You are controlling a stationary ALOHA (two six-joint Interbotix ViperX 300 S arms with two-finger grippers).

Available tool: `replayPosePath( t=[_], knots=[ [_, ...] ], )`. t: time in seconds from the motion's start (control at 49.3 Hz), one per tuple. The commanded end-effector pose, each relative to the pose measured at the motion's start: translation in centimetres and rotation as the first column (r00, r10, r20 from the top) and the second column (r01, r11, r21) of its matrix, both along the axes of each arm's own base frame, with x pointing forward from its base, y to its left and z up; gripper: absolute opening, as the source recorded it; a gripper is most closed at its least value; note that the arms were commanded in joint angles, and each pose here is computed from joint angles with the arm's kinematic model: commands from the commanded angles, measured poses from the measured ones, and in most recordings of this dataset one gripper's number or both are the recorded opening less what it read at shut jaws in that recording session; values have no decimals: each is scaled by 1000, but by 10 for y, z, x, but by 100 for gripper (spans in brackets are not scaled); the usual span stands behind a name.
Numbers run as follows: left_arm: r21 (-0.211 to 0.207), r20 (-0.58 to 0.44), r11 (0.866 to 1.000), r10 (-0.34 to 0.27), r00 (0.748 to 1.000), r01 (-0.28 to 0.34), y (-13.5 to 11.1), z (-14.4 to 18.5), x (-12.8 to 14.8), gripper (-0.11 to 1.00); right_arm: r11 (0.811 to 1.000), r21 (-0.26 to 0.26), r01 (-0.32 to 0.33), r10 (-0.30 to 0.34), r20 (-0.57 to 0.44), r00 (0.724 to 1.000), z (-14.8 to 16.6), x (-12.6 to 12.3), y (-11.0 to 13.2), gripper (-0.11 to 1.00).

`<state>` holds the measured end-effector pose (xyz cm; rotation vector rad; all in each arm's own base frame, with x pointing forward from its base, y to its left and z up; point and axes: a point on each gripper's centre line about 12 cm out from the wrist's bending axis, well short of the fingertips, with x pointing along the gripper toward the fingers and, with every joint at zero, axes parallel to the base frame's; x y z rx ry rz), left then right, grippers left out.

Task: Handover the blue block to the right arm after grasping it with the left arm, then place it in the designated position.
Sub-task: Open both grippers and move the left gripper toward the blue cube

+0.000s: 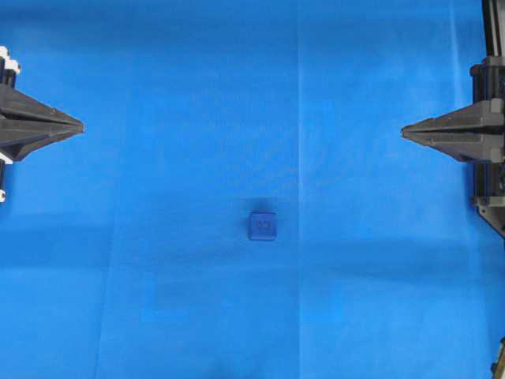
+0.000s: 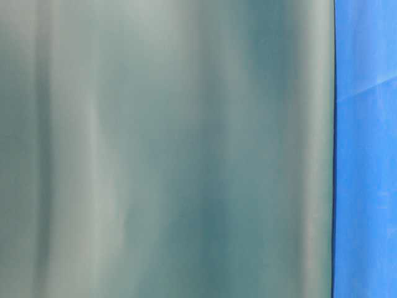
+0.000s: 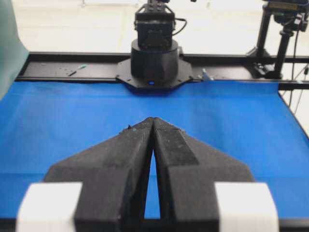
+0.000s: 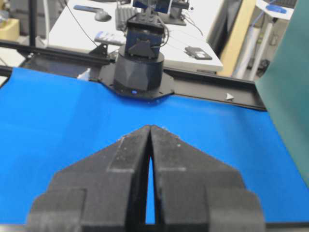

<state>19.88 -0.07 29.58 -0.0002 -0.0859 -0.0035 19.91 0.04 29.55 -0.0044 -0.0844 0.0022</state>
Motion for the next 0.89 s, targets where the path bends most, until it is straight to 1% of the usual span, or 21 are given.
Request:
replayPosePath(
  t=[0.0,0.122,0.203,0.264,0.324,0.608,0.649,0.69,0.73,0.75,0.811,0.872],
  knots=[
    [18,-8,1000,-1,1000,2,0,1,2,0,1000,-2,6,-6,12,1000,6,3,-1,1],
    [17,-9,1000,-1,1000,2,0,1,1,0,1000,-3,5,-5,-21,1000,6,5,-1,-2],
    [15,-12,1000,-2,1000,2,0,1,1,0,1000,-3,5,-5,-31,1000,6,5,-1,-2],
    [1,-29,1000,-2,1000,2,0,-1,1,0,1000,-3,5,-5,-35,999,6,5,-1,-2],
    [-2,-49,1000,-2,999,2,0,-4,2,0,1000,-2,5,-5,-37,999,6,5,-1,-2],
    [-2,-20,1000,-3,1000,3,0,0,1,0,1000,6,6,-6,-29,1000,9,4,-1,-1],
    [-2,-20,1000,-3,1000,3,0,0,1,0,1000,11,7,-6,-37,999,8,4,-1,2],
    [-2,-21,1000,-3,1000,3,0,0,2,1,1000,12,7,-6,-43,999,6,4,-1,8],
    [-2,-23,1000,-3,1000,3,0,-1,2,6,1000,14,7,-6,-43,999,6,4,-1,17],
    [-3,-25,1000,-3,1000,3,0,-1,2,10,1000,15,8,-8,-44,999,5,5,-2,22],
    [-2,-25,1000,-3,1000,3,0,-1,2,26,1000,20,12,-11,-46,999,5,5,-2,38],
    [3,-23,1000,-2,1000,2,0,-1,2,44,1000,20,20,-19,-52,998,4,5,-4,58]
  ],
)
